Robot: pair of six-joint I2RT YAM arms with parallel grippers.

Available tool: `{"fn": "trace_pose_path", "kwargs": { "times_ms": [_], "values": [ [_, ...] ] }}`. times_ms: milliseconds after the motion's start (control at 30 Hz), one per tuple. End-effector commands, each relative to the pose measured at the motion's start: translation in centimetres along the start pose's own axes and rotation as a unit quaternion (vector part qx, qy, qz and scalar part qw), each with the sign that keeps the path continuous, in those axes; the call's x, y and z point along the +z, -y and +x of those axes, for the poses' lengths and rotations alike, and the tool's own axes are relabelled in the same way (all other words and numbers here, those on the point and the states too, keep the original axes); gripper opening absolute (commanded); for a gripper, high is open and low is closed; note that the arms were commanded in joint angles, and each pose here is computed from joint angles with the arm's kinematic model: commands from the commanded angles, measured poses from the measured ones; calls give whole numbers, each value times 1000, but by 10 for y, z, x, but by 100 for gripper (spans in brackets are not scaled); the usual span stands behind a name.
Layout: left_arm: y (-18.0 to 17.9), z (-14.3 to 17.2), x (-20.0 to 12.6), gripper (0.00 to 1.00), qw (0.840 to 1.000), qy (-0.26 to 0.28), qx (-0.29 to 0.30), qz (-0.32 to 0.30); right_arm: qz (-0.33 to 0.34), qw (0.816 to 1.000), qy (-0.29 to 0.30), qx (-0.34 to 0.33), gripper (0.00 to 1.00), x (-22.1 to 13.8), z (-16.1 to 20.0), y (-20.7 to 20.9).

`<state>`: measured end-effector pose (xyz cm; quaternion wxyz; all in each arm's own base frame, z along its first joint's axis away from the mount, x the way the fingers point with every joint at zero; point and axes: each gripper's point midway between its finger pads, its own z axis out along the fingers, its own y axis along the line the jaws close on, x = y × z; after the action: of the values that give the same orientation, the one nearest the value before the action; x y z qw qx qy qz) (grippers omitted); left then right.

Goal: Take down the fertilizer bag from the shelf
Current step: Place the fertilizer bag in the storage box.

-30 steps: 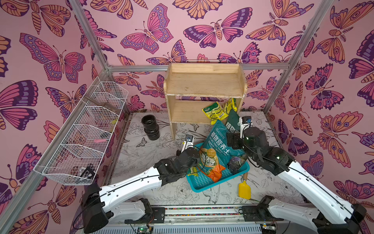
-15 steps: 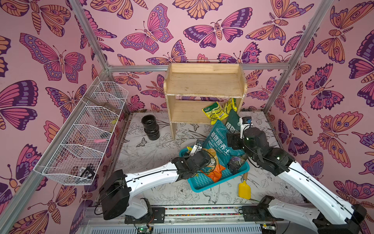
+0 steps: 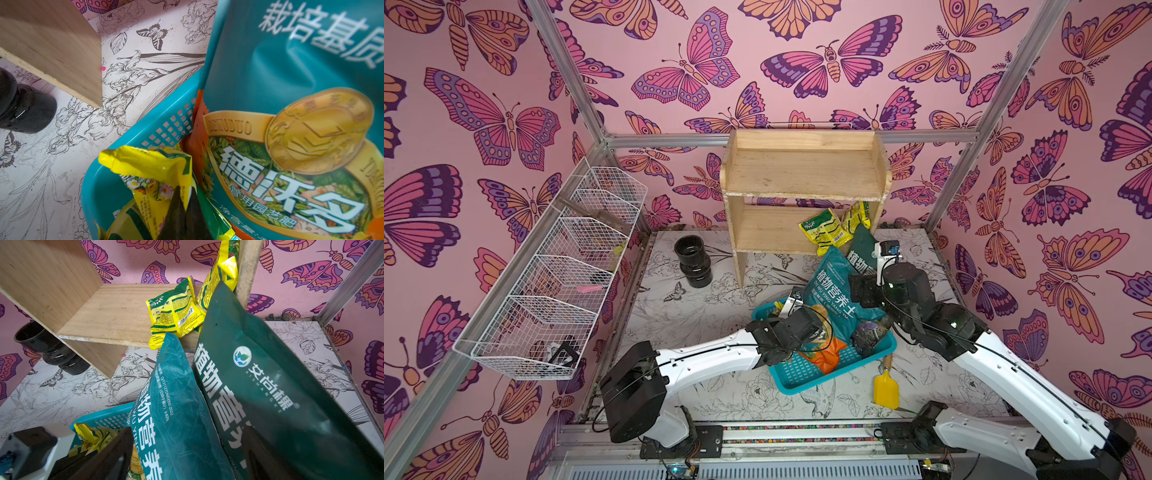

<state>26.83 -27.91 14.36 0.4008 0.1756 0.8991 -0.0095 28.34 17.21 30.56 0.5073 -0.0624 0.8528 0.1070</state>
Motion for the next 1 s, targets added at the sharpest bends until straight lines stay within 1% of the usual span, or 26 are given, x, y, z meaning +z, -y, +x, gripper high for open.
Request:
{"fn": "trace_pose_path", "kwargs": {
  "times_ms": [0, 67, 100, 133, 167, 200, 233, 400, 467, 567, 667, 733, 833, 900, 967],
  "values": [
    [11, 8, -1, 0, 999, -21, 27, 32, 11, 1000, 12, 12, 84, -4, -4, 8],
    [21, 17, 4, 0, 998, -42, 27, 49, 10, 1000, 14, 14, 84, -4, -4, 7],
    [22, 19, 6, 0, 997, -49, 23, 48, 10, 1000, 13, 15, 84, -4, -4, 7],
    [21, 19, 6, 8, 998, -51, 17, 42, 9, 1000, 13, 15, 84, -5, -4, 7],
    [16, 16, 6, 41, 998, -50, 7, 25, 9, 1000, 14, 17, 84, -6, -4, 8],
    [10, 14, 4, 77, 999, -45, -4, 10, 10, 1000, 15, 18, 84, -7, -4, 9],
    [2, 10, 2, 100, 999, -35, -12, -7, 11, 1000, 18, 20, 84, -8, -5, 10],
    [-22, -22, -23, 100, 999, 24, -29, -35, 10, 1000, 21, 17, 84, -9, -6, 10],
    [-33, -44, -41, 100, 997, 54, -41, -35, 7, 1000, 18, 15, 84, -8, -5, 8],
    [-48, -79, -68, 100, 993, 97, -60, -17, 8, 1000, 14, 13, 84, -6, -5, 7],
    [-53, -106, -82, 100, 991, 115, -62, 26, 15, 1000, 13, 9, 85, -4, -5, 9],
    [-52, -121, -87, 100, 990, 124, -45, 51, 27, 1000, 14, 7, 87, -3, -7, 12],
    [-45, -132, -82, 100, 989, 130, 3, 65, 45, 999, 6, 8, 96, -2, -9, 20],
    [-40, -138, -75, 99, 989, 131, 26, 68, 39, 999, -6, 20, 96, 1, -8, 22],
    [-32, -143, -67, 95, 987, 130, 40, 81, 26, 999, -16, 41, 95, 3, -8, 26]
  ]
}}
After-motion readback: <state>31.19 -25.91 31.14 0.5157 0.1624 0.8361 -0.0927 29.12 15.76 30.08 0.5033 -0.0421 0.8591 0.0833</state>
